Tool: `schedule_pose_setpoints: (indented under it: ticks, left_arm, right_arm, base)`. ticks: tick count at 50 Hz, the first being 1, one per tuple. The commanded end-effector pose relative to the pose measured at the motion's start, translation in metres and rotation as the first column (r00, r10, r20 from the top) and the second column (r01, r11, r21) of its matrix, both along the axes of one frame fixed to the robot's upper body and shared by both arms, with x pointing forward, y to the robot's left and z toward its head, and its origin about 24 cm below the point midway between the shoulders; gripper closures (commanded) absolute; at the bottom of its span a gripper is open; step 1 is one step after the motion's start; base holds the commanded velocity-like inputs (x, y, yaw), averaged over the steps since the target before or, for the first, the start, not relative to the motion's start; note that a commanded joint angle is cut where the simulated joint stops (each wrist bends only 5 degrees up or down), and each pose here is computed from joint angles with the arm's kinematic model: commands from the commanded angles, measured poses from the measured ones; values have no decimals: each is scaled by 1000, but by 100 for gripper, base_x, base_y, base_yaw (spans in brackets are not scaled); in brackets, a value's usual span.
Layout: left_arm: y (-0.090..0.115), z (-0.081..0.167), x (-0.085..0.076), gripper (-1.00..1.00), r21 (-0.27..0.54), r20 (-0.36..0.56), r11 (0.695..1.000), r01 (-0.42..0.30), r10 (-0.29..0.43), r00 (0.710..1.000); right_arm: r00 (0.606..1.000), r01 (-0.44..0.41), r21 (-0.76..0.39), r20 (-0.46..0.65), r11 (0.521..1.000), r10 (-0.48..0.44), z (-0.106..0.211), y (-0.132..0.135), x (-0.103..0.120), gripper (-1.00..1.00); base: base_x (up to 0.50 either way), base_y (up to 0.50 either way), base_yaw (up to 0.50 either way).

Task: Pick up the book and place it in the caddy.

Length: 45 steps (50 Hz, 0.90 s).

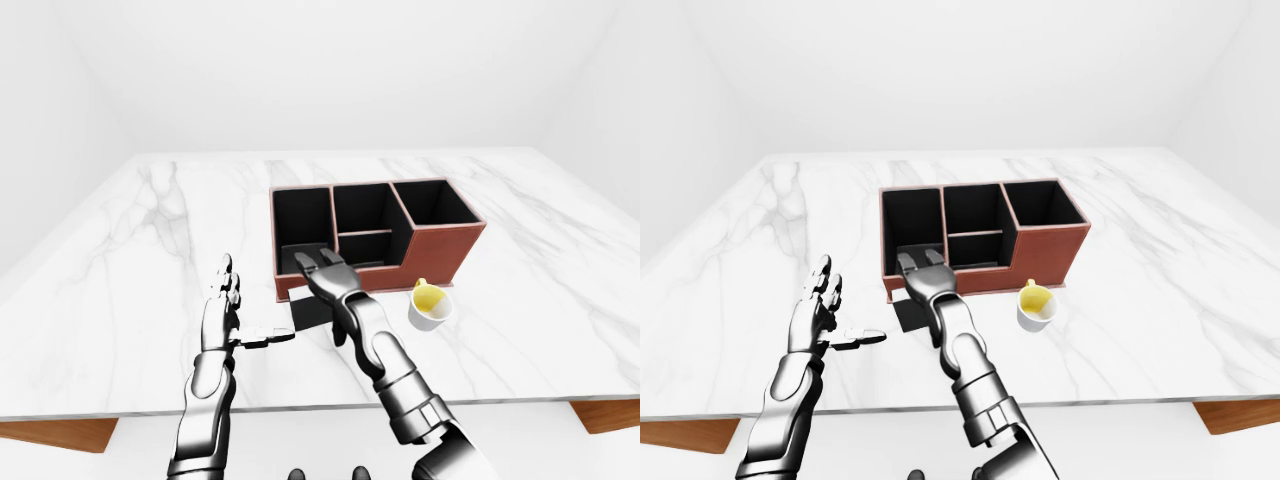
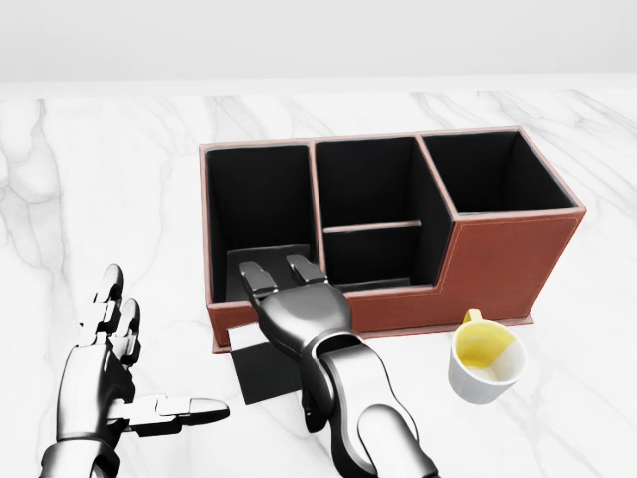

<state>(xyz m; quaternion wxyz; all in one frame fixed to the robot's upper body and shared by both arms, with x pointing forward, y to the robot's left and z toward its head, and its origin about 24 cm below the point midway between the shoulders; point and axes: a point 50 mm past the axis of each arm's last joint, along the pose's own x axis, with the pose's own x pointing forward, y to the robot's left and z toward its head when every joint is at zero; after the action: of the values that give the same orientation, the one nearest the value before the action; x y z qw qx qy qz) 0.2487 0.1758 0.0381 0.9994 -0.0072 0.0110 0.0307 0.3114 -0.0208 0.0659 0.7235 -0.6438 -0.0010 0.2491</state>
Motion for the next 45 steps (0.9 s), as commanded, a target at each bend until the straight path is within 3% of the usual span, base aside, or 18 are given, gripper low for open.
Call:
schedule_pose_setpoints:
  ticks: [1,45]
  left_arm:
    - [0,0,0,-100,-6,0,1000,1,-1,1000]
    - [-1,0,1,-100,-15,-1,1000,6,-6,1000]
  right_arm:
    - [1000,-13,8,-17,1000,13,-12,8,-2,-100]
    - [999,-24,22,-26,999,25,-27,20,1,-100]
  base:
    - [0,0,0]
    - [0,0,0]
